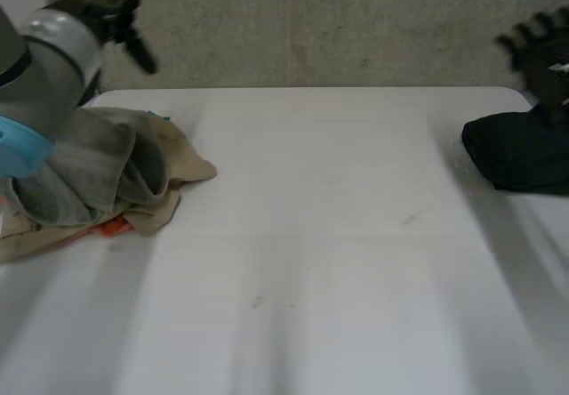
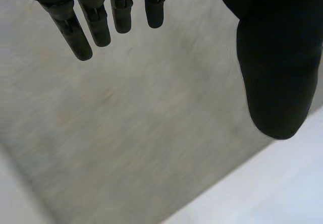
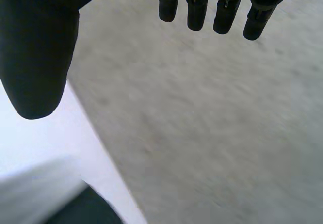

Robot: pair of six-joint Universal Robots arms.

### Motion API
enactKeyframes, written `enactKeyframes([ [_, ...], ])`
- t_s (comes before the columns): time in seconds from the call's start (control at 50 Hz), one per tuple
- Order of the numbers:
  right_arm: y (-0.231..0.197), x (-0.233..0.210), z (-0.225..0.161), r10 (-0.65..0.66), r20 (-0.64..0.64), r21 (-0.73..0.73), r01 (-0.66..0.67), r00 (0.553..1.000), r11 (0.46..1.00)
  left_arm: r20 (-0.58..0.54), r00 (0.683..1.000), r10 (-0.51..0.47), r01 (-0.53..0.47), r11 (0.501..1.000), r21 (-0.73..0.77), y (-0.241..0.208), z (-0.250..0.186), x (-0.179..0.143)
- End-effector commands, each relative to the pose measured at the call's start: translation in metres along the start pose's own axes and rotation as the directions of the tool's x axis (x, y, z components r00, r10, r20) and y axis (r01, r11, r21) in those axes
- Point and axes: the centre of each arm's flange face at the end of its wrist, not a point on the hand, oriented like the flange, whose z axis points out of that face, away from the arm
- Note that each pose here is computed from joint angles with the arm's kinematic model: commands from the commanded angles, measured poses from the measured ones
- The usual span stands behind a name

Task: Fold the laundry.

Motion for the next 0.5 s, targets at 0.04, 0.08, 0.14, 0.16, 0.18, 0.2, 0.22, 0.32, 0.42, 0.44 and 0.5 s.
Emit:
enactKeyframes([
  [0.04,-0.011,-0.049,-0.038,0.145,0.195,-0.146,-0.118,0.97,0.982,0.075,0.92,0.383,-0.355,0.901,-0.249,0.109,0.039,-0.06],
  [0.08,-0.014,-0.062,-0.044,0.172,0.238,-0.175,-0.132,0.956,0.976,0.082,0.903,0.421,-0.379,0.873,-0.307,0.134,0.045,-0.074],
  [0.14,-0.016,-0.07,-0.049,0.181,0.262,-0.189,-0.134,0.948,0.973,0.065,0.885,0.461,-0.405,0.831,-0.383,0.178,0.052,-0.088],
  [0.16,-0.015,-0.071,-0.051,0.186,0.26,-0.199,-0.136,0.948,0.97,0.069,0.882,0.466,-0.406,0.827,-0.39,0.184,0.054,-0.091],
  [0.18,-0.014,-0.072,-0.052,0.189,0.261,-0.205,-0.137,0.947,0.969,0.067,0.876,0.477,-0.417,0.82,-0.393,0.196,0.058,-0.093],
  [0.2,-0.014,-0.073,-0.052,0.189,0.26,-0.207,-0.137,0.947,0.969,0.068,0.874,0.482,-0.42,0.818,-0.393,0.2,0.061,-0.094],
  [0.22,-0.013,-0.073,-0.053,0.19,0.26,-0.209,-0.137,0.947,0.968,0.07,0.873,0.483,-0.422,0.818,-0.391,0.204,0.062,-0.094],
  [0.32,-0.01,-0.072,-0.054,0.19,0.236,-0.234,-0.134,0.953,0.963,0.105,0.869,0.483,-0.421,0.835,-0.354,0.207,0.07,-0.093],
  [0.42,-0.012,-0.067,-0.056,0.178,0.207,-0.237,-0.127,0.962,0.963,0.145,0.874,0.463,-0.43,0.878,-0.21,0.136,0.064,-0.066],
  [0.44,-0.013,-0.065,-0.056,0.175,0.203,-0.234,-0.126,0.963,0.964,0.144,0.88,0.453,-0.426,0.886,-0.182,0.123,0.061,-0.059],
  [0.5,-0.016,-0.062,-0.056,0.17,0.195,-0.225,-0.125,0.966,0.966,0.137,0.913,0.385,-0.378,0.923,-0.073,0.075,0.042,-0.031],
])
